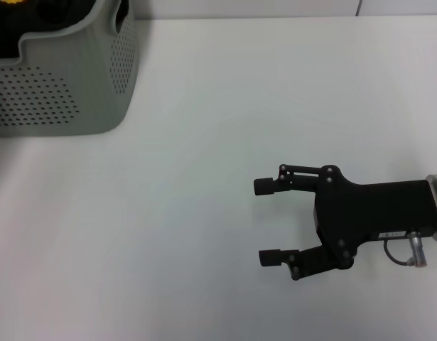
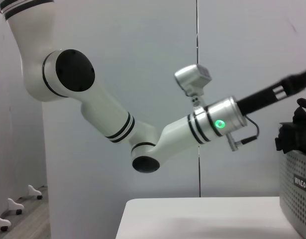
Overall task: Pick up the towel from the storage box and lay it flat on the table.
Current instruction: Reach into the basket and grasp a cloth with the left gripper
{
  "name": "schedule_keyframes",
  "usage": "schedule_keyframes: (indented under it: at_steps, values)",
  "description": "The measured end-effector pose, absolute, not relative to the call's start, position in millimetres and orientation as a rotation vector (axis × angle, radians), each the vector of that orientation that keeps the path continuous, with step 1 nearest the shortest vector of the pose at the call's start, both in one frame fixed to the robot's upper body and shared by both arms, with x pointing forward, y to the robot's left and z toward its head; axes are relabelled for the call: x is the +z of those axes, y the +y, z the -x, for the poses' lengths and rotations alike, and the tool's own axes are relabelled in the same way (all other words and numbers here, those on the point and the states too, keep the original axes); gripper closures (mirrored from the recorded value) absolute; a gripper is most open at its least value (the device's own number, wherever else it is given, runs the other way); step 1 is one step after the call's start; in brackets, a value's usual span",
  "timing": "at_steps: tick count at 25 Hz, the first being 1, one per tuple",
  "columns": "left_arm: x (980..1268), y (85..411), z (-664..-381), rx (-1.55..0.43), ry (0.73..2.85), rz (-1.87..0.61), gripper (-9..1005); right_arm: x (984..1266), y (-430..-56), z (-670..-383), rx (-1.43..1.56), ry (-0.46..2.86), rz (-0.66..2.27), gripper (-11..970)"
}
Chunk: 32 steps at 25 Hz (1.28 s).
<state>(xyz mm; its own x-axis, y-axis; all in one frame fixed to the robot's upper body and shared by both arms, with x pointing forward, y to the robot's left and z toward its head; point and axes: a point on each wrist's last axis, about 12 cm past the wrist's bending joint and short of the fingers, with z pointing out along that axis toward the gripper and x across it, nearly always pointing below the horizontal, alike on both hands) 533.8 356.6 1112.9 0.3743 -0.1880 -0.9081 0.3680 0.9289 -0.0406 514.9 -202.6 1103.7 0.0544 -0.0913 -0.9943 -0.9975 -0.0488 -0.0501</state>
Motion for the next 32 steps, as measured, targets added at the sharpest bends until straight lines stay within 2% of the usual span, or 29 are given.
schedule_keyframes:
  at_steps: [9, 16, 21, 27, 32]
  values:
    - [1105, 381, -555, -0.014, 1.291, -0.138, 120, 1106, -201, -518, 1.156, 1.206, 1.342, 92]
    - [1097, 378, -563, 0.067, 1.359, -0.182, 120, 1109, -200, -521, 1.142, 1.198, 1.341, 92]
    - [1095, 374, -564, 0.063, 1.364, -0.199, 239, 1110, -200, -521, 1.14, 1.187, 1.337, 92]
    - [1096, 375, -564, 0.059, 1.359, -0.178, 482, 1108, -202, -519, 1.145, 1.192, 1.336, 92]
    - [1095, 377, -563, 0.058, 1.356, -0.139, 630, 1108, -203, -516, 1.154, 1.189, 1.334, 93]
